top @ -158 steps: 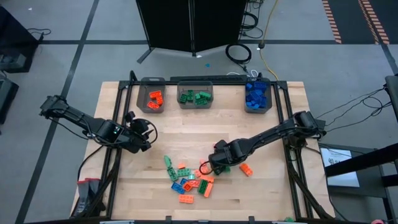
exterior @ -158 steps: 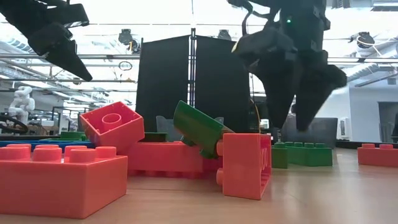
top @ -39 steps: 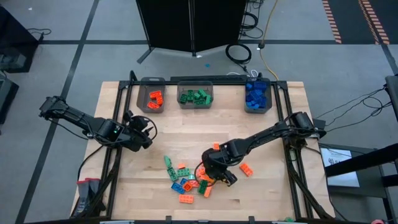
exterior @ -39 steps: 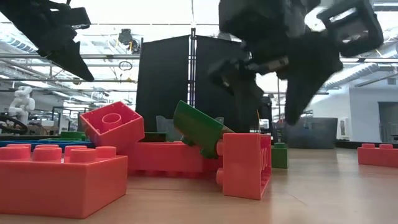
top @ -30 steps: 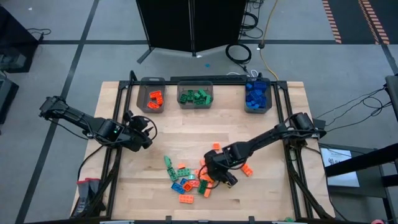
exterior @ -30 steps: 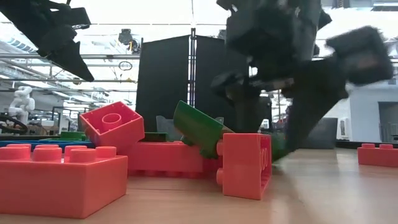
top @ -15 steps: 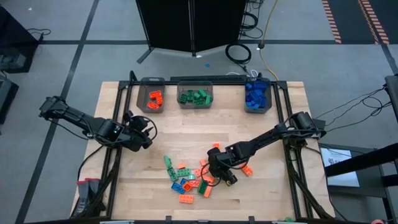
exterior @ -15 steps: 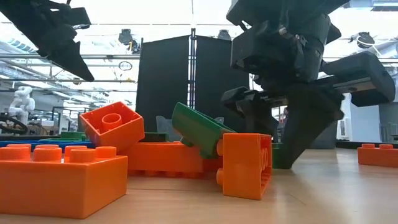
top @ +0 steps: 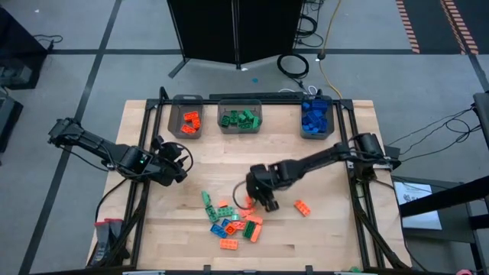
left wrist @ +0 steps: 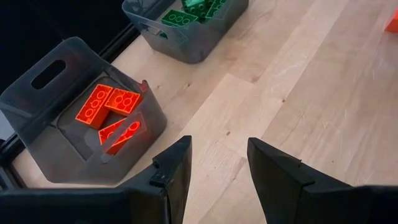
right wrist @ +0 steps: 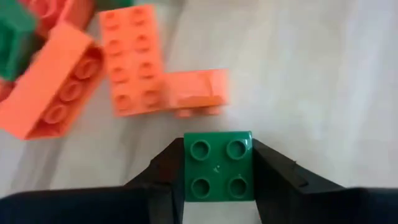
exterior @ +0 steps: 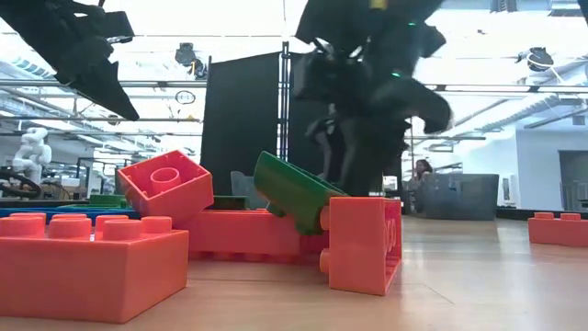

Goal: Sort blocks
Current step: Put the green piece into the middle black bin

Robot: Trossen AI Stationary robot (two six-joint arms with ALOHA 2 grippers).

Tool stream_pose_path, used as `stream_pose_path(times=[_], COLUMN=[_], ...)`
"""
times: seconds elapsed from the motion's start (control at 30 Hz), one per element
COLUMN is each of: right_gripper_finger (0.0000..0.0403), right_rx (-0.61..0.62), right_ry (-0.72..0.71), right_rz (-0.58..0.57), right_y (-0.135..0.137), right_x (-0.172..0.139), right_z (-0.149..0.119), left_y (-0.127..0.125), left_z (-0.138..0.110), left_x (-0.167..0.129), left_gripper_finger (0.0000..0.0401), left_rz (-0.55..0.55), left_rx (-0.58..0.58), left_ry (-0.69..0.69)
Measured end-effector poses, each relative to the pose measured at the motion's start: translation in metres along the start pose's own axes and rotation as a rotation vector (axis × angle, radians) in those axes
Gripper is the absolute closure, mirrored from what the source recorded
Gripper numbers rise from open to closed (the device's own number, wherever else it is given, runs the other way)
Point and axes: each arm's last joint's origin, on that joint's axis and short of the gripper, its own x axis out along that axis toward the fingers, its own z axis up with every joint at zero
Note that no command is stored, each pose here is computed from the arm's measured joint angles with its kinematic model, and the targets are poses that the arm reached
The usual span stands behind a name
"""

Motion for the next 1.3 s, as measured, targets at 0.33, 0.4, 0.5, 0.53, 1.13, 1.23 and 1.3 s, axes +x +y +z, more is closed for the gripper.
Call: stream_pose_path(times=[0.33,0.4,0.5,0.53,1.13,1.23,1.3], right_gripper_finger=[0.0283,0.0283,0.0283,0.0283,0.0223,0.0147,0.0114], right_rx=[0.146,0.229,0.363,0.403,0.650,0.663,0.683], right_ry=[-0.173,-0.251,-0.341,-0.370,-0.293,-0.313,-0.322], right_rz=[-0.292,-0.370,-0.481,-0.509,-0.519,-0.524,-0.521], right_y=[-0.127,-0.158,-0.201,-0.214,-0.262,-0.263,-0.263], right_x=[-0.060,-0.077,-0.100,-0.106,-0.096,-0.097,-0.097], right_z=[0.030,0.031,0.022,0.018,-0.025,-0.024,-0.024], left_y=[0.000,0.000,0.000,0.000,0.001,0.001,0.001], left_z=[0.000,0.001,0.001,0.001,0.001,0.001,0.001], left_x=[0.000,0.000,0.000,0.000,0.000,0.000,0.000], left_gripper_finger=[0.0241,0.0241,0.0241,0.0241,0.0241,0.0241,0.0241], left_rz=[0.010,0.018,0.021,0.022,0.031,0.034,0.034], left_rx=[-0.001,-0.002,-0.003,-0.004,-0.024,-0.026,-0.026], left_ry=[-0.010,-0.018,-0.023,-0.023,-0.029,-0.030,-0.031])
